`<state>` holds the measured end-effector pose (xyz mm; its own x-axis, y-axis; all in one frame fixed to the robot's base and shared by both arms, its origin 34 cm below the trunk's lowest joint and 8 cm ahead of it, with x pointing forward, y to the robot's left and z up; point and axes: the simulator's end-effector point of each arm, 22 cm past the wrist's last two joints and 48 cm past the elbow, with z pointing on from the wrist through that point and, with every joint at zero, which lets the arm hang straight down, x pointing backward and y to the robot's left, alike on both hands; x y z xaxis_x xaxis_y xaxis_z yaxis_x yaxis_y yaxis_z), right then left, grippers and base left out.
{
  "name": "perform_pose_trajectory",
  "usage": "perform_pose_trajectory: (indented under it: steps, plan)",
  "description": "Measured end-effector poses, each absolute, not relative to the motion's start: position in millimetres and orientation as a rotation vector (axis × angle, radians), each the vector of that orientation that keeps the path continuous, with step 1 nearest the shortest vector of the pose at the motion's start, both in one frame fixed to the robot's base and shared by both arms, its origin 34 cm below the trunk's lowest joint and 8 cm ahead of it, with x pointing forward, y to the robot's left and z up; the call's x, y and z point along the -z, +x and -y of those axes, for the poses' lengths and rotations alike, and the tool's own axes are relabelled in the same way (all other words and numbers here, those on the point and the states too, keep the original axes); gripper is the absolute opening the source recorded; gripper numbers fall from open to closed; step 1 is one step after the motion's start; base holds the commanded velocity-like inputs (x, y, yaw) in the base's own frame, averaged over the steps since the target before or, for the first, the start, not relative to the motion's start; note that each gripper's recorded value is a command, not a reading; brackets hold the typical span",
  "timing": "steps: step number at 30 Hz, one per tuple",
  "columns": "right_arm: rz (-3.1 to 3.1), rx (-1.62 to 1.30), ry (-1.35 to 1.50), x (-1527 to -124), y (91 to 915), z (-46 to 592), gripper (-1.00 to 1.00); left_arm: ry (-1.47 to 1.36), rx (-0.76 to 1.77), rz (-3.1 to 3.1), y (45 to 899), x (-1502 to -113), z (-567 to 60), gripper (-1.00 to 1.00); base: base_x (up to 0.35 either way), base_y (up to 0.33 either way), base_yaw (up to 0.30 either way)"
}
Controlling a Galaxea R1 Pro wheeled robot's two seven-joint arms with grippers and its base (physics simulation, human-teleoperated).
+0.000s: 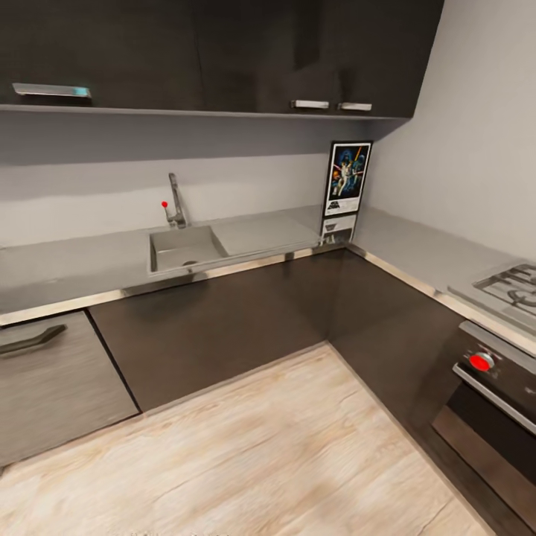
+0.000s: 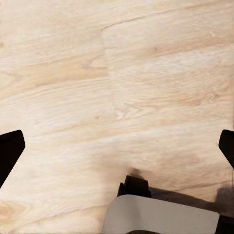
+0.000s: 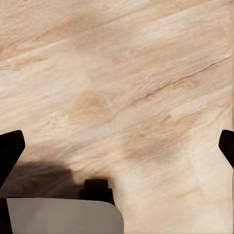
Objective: Pick up the poster from the kitchen countertop and hang it on one of the wall nails in the kitchen.
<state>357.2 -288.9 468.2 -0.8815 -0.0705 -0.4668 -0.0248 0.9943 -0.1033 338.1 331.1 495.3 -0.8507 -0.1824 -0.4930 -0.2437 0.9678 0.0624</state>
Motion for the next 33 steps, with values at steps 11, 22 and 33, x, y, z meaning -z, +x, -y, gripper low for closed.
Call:
perform_pose_trajectory:
  steps: [11,22,33]
  plan:
    - [-2.653,0.136,-0.067,-467.7,355.8,294.2,1.00,-0.333,-0.184,-2.611,335.6,-495.7,-338.8,1.00,0.232,-0.182,0.070]
    - [-2.653,0.138,-0.067,-467.8,355.7,295.1,1.00,-0.387,-0.212,-2.603,331.7,-496.8,-352.2,1.00,0.292,-0.071,0.003]
    - [-2.700,0.114,-0.056,-460.4,304.3,311.4,1.00,-0.393,-0.206,-2.582,338.5,-500.9,-348.2,1.00,0.000,0.000,0.000]
